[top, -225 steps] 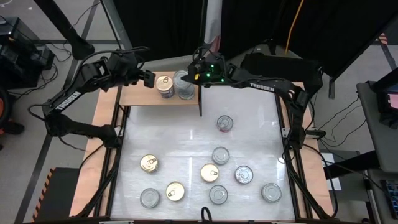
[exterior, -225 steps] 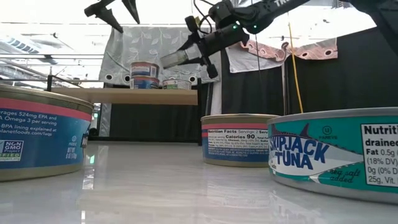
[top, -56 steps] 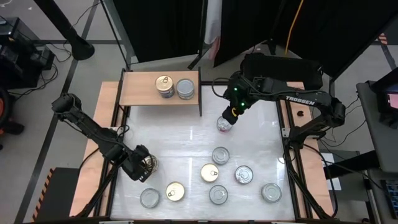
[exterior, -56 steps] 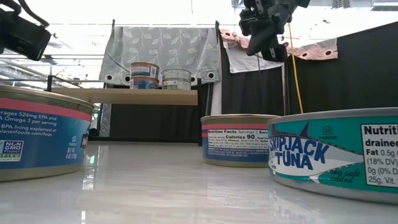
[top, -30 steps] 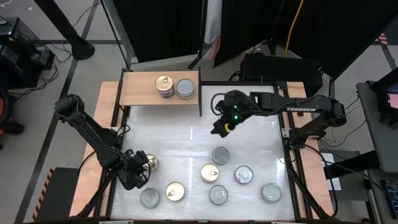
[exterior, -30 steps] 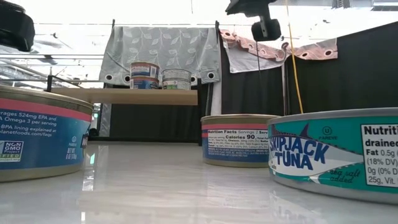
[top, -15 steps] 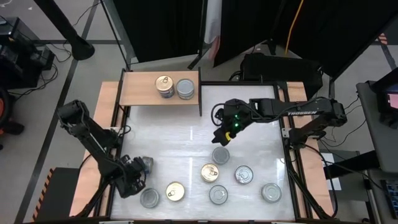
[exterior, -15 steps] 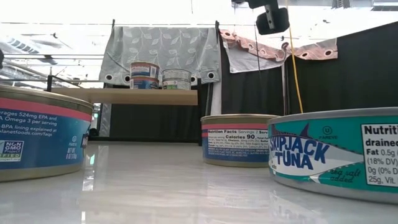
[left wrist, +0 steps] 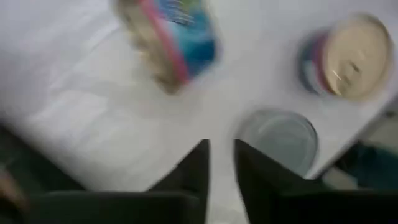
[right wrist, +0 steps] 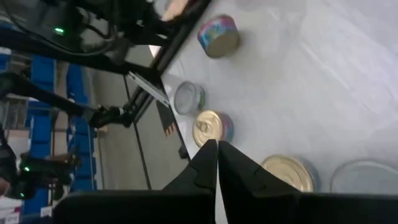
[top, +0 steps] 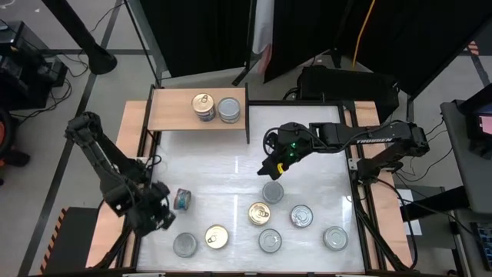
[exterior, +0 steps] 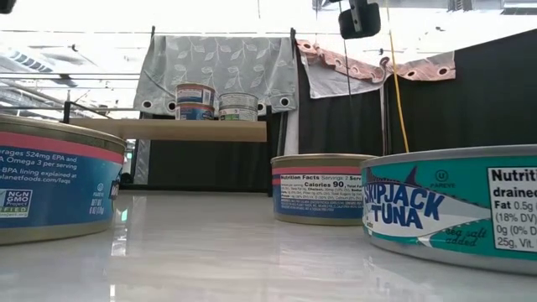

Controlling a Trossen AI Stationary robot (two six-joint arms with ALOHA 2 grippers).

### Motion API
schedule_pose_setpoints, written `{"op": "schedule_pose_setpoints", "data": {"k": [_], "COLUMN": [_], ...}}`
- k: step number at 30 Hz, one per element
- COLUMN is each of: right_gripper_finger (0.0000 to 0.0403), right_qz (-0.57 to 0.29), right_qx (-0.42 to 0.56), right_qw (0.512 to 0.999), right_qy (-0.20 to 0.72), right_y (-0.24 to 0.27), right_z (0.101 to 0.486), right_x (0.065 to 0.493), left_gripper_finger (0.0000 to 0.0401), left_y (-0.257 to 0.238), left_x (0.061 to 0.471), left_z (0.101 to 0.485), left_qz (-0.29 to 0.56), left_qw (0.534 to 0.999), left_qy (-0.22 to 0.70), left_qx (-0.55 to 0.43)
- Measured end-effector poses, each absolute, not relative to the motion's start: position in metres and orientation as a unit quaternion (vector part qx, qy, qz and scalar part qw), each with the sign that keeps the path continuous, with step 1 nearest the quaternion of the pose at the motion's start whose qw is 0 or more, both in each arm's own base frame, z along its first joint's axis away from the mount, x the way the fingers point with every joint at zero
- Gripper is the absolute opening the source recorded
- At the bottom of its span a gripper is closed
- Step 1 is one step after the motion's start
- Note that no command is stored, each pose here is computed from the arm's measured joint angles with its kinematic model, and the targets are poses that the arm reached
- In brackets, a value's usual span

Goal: Stack canned seafood by type on shelf
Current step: Stack the blue pink tuna can on top of the blue pink tuna cans on the shelf

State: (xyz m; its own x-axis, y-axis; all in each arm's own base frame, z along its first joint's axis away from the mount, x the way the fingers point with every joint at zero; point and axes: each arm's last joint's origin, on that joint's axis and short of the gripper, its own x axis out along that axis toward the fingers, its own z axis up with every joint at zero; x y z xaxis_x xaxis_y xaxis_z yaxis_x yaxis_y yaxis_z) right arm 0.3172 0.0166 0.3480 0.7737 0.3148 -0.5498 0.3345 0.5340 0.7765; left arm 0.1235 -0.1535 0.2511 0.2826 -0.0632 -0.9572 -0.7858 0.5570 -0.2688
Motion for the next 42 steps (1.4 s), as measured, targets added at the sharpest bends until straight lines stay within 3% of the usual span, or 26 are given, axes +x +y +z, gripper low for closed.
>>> {"op": "schedule_pose_setpoints", "data": {"k": [5,9,12,16,23,28,31,35,42], "right_gripper_finger": [0.0006,0.0006,0.0006,0.0006,0.0006,0.0006,0.0006,0.0006,0.0006], "right_qz": [-0.013,-0.013,-0.014,-0.015,-0.006,-0.001,0.003,0.007,0.016], "right_qx": [0.49,0.498,0.504,0.508,0.509,0.507,0.507,0.501,0.474], "right_qw": [0.807,0.803,0.799,0.797,0.797,0.797,0.797,0.799,0.815], "right_qy": [0.328,0.328,0.328,0.327,0.325,0.327,0.329,0.332,0.332], "right_y": [0.016,0.017,0.018,0.018,0.022,0.026,0.028,0.03,0.029], "right_z": [0.349,0.349,0.349,0.349,0.35,0.351,0.351,0.351,0.35], "right_x": [0.318,0.318,0.318,0.318,0.319,0.319,0.318,0.318,0.318], "left_gripper_finger": [0.0231,0.0321,0.0361,0.0383,0.0371,0.0324,0.0276,0.0193,0.019], "left_y": [-0.138,-0.134,-0.134,-0.137,-0.138,-0.136,-0.135,-0.135,-0.12], "left_x": [0.132,0.144,0.153,0.165,0.178,0.181,0.182,0.182,0.178], "left_z": [0.248,0.243,0.234,0.222,0.195,0.177,0.177,0.194,0.259], "left_qz": [0.36,0.395,0.422,0.441,0.484,0.489,0.486,0.466,0.45], "left_qw": [0.679,0.668,0.658,0.636,0.62,0.61,0.61,0.623,0.698], "left_qy": [0.473,0.447,0.448,0.462,0.47,0.473,0.471,0.478,0.402], "left_qx": [-0.431,-0.444,-0.434,-0.432,-0.401,-0.407,-0.411,-0.408,-0.385]}}
